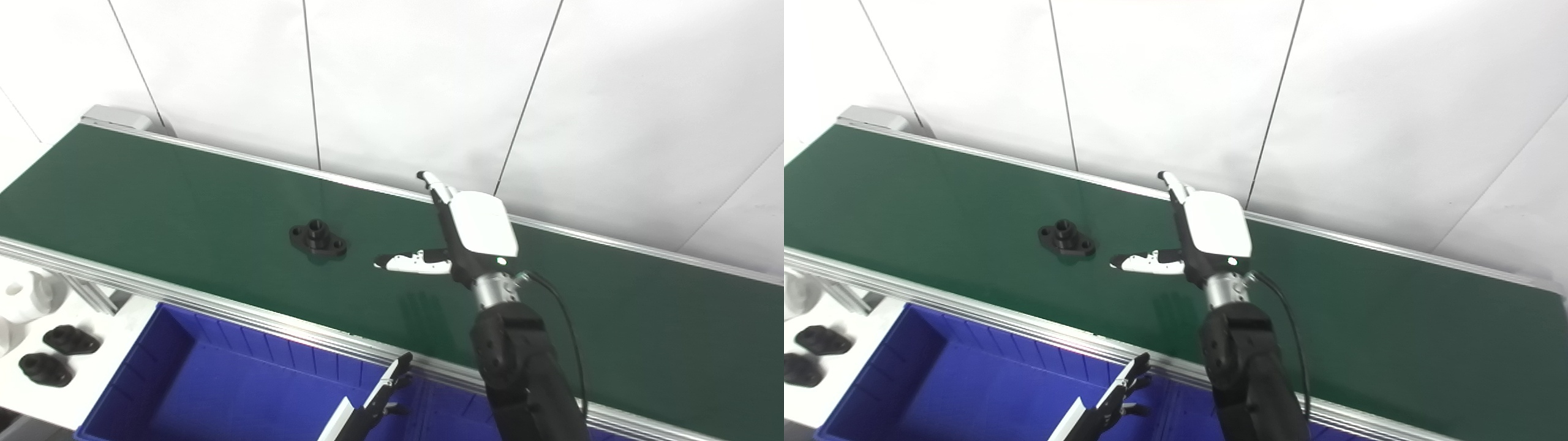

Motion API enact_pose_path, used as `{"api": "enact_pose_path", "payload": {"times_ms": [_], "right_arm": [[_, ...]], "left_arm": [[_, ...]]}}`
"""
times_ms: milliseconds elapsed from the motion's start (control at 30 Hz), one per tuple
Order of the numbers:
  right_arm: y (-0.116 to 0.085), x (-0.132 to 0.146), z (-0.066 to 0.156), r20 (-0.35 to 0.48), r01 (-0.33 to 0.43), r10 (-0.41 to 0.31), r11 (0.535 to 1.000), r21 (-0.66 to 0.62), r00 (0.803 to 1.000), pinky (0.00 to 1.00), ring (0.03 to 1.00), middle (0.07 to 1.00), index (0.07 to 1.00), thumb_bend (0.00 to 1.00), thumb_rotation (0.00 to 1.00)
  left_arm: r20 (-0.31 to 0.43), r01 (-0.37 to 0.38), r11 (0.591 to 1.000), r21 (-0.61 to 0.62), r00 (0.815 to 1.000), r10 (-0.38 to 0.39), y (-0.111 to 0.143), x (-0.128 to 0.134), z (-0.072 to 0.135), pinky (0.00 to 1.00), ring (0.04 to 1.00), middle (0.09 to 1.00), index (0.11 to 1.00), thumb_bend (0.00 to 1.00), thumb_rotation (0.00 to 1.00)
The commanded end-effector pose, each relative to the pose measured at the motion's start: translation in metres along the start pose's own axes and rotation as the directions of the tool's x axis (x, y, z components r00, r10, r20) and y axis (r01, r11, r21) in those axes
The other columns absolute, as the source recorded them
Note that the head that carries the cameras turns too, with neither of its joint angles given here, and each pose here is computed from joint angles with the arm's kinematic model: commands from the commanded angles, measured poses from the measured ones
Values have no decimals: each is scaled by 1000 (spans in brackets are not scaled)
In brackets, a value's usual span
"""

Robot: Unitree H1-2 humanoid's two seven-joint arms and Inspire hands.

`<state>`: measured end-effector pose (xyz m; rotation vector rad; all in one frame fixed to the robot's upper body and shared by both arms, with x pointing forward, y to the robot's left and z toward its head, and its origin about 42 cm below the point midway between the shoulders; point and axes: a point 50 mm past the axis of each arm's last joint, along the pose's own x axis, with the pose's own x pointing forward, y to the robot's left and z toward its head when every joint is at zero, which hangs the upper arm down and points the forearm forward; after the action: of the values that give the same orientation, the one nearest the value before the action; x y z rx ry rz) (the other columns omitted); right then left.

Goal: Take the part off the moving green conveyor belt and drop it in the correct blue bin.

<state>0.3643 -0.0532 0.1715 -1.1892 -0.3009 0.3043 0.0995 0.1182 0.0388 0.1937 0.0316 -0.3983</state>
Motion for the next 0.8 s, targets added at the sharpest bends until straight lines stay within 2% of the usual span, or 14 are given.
{"api": "enact_pose_path", "payload": {"times_ms": [0, 333, 633, 700, 767], "right_arm": [[-17, 17, 11, 23, 76, -76, 997, -10, 997, 662, 750, 812, 865, 973, 673], [-12, 52, 17, 35, -11, 13, 998, -57, 999, 661, 756, 806, 864, 978, 708], [7, 77, 32, 38, -88, 94, 987, -131, 995, 652, 735, 786, 825, 981, 708], [10, 78, 35, 36, -101, 107, 985, -140, 994, 635, 731, 785, 822, 982, 716], [14, 79, 36, 27, -115, 120, 984, -139, 992, 578, 694, 770, 815, 982, 715]], "left_arm": [[50, -2, 1000, -13, 999, 3, -13, 6, 13, 748, 932, 987, 1000, 911, 790], [84, 21, 1000, -13, 996, -19, -27, 9, 23, 741, 926, 997, 1000, 875, 763], [93, 35, 999, -12, 995, -33, -35, 4, 31, 720, 916, 997, 1000, 886, 756], [94, 34, 999, -8, 995, -33, -36, 3, 34, 712, 912, 991, 993, 885, 759], [94, 36, 999, -6, 995, -35, -37, 2, 36, 710, 910, 986, 996, 885, 769]]}}
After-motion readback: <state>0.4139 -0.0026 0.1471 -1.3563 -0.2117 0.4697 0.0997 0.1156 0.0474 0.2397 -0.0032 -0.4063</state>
